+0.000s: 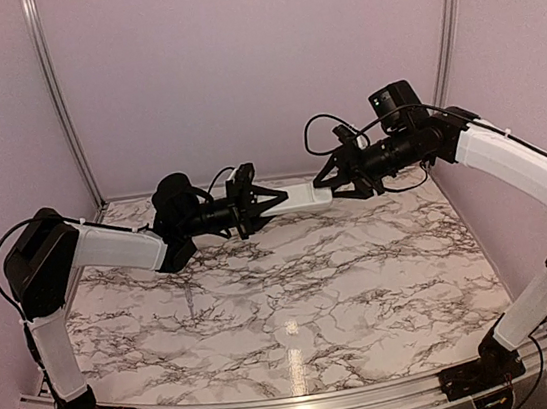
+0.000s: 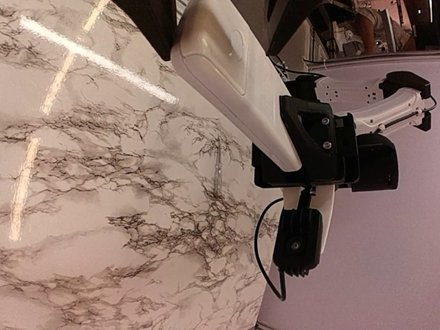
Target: Unload the batteries from the remote control
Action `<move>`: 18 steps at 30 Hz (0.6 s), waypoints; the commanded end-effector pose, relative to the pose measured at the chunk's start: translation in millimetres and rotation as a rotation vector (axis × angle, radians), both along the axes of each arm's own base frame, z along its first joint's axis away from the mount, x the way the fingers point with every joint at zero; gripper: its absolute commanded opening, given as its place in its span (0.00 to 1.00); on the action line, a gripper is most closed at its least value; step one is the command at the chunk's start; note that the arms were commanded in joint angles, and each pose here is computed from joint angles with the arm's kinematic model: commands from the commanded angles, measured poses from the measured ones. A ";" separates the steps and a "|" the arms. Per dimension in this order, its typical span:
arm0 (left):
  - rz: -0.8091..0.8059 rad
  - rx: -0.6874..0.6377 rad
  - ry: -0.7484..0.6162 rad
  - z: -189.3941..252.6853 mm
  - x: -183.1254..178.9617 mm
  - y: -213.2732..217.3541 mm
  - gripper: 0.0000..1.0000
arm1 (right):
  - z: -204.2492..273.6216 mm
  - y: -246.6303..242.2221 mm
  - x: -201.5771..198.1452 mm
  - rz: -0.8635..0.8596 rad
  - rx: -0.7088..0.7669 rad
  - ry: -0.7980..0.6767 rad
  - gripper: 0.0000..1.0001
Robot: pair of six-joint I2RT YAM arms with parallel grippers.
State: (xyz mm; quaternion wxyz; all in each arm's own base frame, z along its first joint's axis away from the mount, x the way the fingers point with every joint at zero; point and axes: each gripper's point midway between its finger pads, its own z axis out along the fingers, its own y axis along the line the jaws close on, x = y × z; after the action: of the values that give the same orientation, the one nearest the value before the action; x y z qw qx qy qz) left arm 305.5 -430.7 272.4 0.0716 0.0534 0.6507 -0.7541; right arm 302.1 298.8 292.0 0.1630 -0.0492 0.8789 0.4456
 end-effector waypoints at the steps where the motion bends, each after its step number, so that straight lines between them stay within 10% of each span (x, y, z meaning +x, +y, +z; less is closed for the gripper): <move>1: 0.010 0.009 -0.034 7.2 1.1 -4.6 0.00 | 13.8 12.4 -2.3 0.034 0.024 -0.030 0.40; 18: 0.019 0.056 -0.041 0.1 0.9 -8.0 0.00 | 6.8 20.3 -3.1 0.057 0.008 -0.031 0.38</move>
State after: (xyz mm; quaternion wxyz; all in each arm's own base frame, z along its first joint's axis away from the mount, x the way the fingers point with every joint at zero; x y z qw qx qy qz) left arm 310.5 -434.0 259.3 0.0806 0.0552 0.6738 -0.7325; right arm 309.0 297.2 272.4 0.1561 -0.0370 0.8941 0.4182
